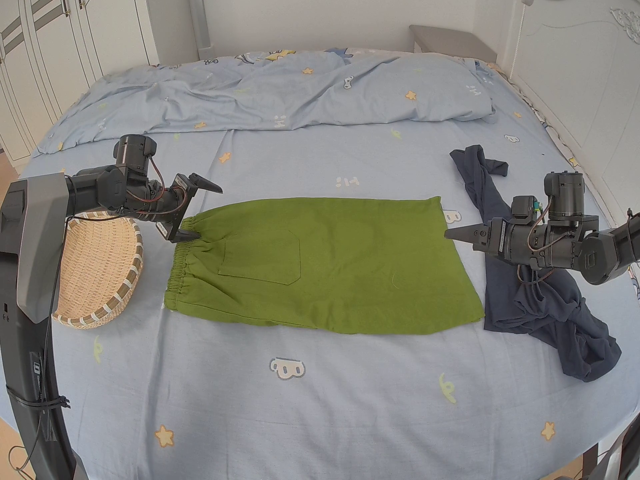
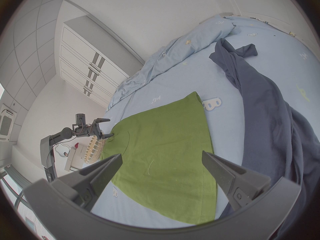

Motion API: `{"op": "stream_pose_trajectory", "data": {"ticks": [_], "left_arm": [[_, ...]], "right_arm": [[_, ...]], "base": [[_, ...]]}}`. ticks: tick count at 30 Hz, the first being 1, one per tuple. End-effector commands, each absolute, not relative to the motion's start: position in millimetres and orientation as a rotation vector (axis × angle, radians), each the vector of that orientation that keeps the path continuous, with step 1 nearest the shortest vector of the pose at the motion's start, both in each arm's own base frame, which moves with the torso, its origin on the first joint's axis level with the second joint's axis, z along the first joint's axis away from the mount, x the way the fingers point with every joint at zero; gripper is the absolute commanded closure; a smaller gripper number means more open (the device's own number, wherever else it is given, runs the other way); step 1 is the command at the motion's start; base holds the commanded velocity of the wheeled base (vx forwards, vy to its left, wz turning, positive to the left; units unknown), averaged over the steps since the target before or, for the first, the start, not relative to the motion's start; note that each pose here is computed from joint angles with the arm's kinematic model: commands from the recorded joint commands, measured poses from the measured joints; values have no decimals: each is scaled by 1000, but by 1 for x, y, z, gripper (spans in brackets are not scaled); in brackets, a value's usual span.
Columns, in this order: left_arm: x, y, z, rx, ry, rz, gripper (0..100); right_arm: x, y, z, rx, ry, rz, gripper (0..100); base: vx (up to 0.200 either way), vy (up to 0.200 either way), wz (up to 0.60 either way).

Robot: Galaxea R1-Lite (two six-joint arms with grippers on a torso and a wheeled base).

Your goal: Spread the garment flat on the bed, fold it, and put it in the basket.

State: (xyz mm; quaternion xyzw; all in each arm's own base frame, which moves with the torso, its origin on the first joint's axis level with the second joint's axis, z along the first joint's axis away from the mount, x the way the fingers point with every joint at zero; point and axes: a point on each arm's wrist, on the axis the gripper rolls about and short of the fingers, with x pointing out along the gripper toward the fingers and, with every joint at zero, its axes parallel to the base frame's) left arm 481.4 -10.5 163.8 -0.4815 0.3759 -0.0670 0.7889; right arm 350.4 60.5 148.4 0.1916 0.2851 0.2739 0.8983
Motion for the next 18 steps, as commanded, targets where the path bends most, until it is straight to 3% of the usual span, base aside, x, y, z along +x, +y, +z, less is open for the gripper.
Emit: {"op": "stream_pose_trajectory", "data": {"ticks": [1,5,7,8,9,13,18], "left_arm": [[482,-10,159,-1042,827,-130,0],[457,-6,218,-1029,726,-177,0],[455,-6,221,-1028,717,-182,0],[431,-5,266,-1011,615,-238,0],[422,-4,281,-1005,584,-254,0],[395,4,279,-1015,634,-247,0],[376,16,203,-933,735,-253,0]], "right_arm": [[350,61,149,396,587,569,0],[349,61,149,396,590,570,0],[349,61,149,396,590,570,0],[349,61,149,397,591,571,0],[347,62,149,395,592,574,0],[344,63,154,392,582,581,0],[337,65,167,385,549,594,0]], "base": [[0,0,0],[0,0,0],[0,0,0],[0,0,0],[0,0,0],[0,0,0],[0,0,0]]}}
